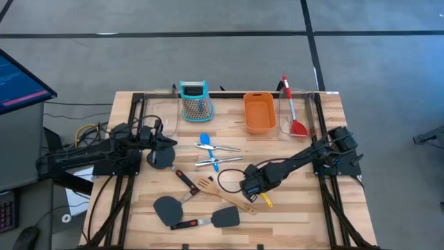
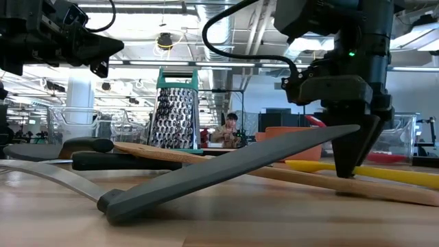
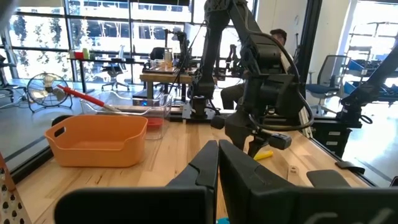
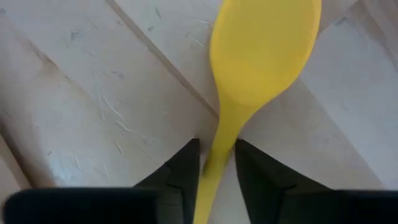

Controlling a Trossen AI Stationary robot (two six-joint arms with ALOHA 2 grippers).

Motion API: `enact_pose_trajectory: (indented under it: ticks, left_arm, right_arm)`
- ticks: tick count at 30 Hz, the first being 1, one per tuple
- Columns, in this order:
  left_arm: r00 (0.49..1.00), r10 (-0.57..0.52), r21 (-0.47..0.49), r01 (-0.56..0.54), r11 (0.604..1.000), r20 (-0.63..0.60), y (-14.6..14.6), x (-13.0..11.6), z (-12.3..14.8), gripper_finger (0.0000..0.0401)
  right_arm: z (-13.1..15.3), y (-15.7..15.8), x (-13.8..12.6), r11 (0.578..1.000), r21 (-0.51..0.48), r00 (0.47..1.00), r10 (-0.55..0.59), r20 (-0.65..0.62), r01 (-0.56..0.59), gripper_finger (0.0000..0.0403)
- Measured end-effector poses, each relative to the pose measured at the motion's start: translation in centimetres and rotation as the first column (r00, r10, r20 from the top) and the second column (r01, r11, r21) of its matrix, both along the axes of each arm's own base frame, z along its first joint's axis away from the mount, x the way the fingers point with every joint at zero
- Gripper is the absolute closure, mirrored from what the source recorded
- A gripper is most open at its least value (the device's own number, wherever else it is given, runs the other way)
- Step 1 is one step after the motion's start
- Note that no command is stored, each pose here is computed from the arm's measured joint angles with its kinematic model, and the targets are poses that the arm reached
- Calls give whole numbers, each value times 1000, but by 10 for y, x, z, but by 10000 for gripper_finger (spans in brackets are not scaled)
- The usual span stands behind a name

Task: Pick & Place Kitchen Items
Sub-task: Put the yellow serving spoon into the right transparent bin

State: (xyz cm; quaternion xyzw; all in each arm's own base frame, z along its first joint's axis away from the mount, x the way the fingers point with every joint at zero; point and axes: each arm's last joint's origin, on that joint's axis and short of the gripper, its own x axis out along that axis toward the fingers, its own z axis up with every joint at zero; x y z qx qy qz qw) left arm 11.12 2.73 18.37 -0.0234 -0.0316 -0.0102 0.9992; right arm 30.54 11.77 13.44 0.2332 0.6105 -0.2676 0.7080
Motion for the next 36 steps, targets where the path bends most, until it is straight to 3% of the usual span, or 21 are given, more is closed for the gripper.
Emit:
enact_pose_trajectory:
  ticks: [6, 11, 36]
  left_arm:
    - [1000, 0, 0, 0, 1000, 0, 0, 0, 0, 398]
    - [1000, 0, 0, 0, 1000, 0, 0, 0, 0, 398]
    - [1000, 0, 0, 0, 1000, 0, 0, 0, 0, 398]
  right_arm:
    - [0, 0, 0, 1000, -1, 1000, -2, -2, 2, 385]
    - [0, 0, 0, 1000, -2, 1000, -5, -2, 5, 372]
    - [-1, 0, 1, 1000, 2, 1000, -16, 10, 16, 385]
